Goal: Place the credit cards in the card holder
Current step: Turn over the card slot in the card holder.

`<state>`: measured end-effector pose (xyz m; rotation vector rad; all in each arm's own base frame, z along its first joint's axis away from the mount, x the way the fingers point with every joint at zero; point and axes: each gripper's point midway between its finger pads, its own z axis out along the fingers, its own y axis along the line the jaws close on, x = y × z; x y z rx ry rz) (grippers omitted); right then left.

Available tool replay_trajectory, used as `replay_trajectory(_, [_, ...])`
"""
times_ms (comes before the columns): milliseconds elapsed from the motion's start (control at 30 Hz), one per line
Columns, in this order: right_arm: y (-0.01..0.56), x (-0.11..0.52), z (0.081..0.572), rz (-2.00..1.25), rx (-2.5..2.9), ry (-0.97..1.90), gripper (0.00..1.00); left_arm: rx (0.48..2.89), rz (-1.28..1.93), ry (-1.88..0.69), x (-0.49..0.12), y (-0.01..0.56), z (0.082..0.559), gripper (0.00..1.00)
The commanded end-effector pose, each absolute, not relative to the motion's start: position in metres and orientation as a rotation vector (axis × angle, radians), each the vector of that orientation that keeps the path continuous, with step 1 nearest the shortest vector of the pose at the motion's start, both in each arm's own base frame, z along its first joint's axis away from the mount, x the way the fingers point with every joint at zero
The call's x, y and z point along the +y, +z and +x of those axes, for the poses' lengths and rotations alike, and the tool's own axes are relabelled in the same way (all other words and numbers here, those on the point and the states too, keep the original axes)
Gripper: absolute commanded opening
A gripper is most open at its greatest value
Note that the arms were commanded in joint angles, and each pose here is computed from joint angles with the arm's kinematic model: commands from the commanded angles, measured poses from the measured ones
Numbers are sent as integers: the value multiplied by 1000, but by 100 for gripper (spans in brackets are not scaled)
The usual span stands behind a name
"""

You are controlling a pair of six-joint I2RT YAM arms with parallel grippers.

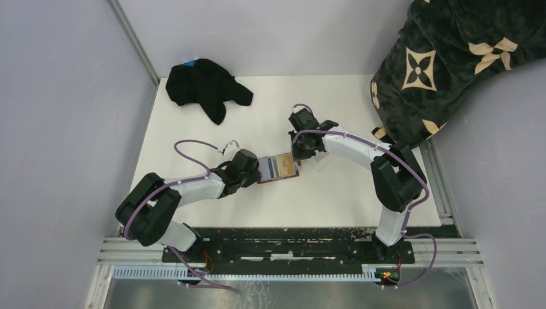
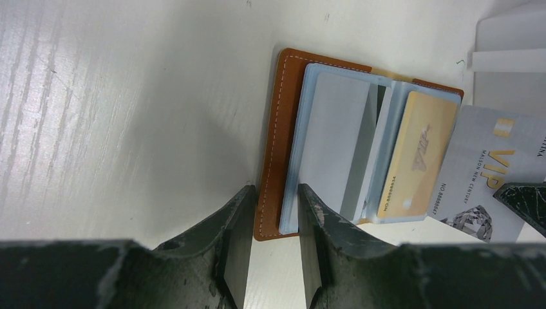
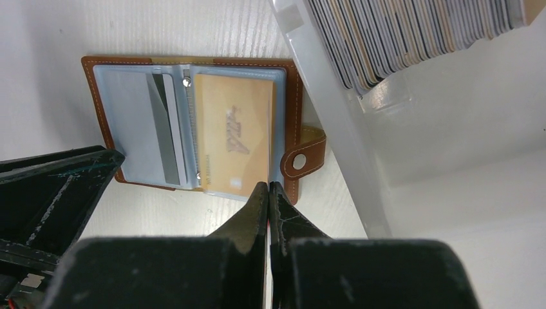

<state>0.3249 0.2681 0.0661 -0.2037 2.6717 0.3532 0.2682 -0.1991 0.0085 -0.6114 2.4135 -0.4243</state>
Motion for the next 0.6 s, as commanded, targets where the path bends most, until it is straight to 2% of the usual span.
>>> replay_trajectory(0, [77,278,330,-178,2631,431,1,2753,-588,-30,-139,-62,180,41])
replay_trajectory(233, [68,272,328,-147,2650,438,1,2756,-588,-33,-139,-63,178,40])
replay_trajectory(567, [84,261,337,-162,2602,372,1,2758,-577,-24,-139,-63,179,41])
